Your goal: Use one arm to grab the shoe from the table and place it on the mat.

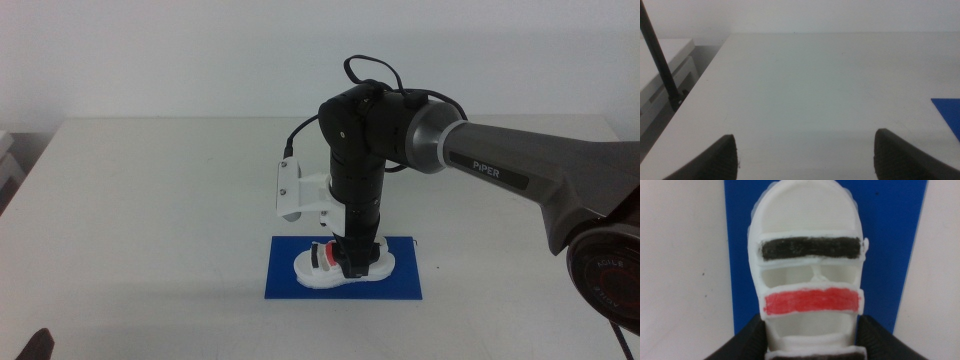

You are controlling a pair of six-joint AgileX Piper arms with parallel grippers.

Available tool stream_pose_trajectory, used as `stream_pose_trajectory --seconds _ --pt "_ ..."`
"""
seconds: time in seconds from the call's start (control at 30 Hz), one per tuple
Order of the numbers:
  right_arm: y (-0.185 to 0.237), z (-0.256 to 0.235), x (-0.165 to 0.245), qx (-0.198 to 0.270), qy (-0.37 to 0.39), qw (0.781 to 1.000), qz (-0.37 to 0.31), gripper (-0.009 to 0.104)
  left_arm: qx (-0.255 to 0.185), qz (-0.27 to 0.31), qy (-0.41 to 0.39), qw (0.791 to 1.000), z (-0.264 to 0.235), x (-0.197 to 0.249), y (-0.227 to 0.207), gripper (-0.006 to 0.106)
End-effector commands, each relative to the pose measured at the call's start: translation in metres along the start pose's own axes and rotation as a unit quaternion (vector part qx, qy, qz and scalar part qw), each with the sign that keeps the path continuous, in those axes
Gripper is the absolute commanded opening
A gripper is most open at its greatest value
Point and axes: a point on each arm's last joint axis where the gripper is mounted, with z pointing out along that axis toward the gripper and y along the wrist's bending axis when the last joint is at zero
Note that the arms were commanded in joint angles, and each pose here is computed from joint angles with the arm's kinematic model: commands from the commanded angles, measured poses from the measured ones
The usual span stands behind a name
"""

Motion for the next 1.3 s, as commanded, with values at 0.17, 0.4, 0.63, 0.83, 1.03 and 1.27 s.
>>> stream_pose_trajectory --seconds 0.17,0.4,0.63,0.83,1.03,1.27 --pt "-0.002 -0.029 -0.004 0.033 -0.035 0.999 0.013 0.064 0.0 -0.006 -0.043 0.999 -0.001 -0.005 0.0 0.094" --pt "0.0 -0.043 -0.003 0.041 -0.045 0.998 0.023 0.092 0.0 -0.006 -0.043 0.999 -0.001 -0.005 0.0 0.094" --pt "0.011 -0.114 0.007 0.098 -0.093 0.988 0.069 0.092 0.0 -0.006 -0.043 0.999 -0.001 -0.005 0.0 0.094" --pt "0.034 -0.184 0.045 0.176 -0.154 0.957 0.173 0.092 0.0 -0.006 -0.043 0.999 -0.001 -0.005 0.0 0.094" --pt "0.056 -0.221 0.113 0.238 -0.249 0.875 0.339 0.092 0.0 -0.006 -0.043 0.999 -0.001 -0.005 0.0 0.094" --pt "0.105 -0.227 0.182 0.28 -0.323 0.766 0.481 0.092 0.0 -0.006 -0.043 0.999 -0.001 -0.005 0.0 0.094"
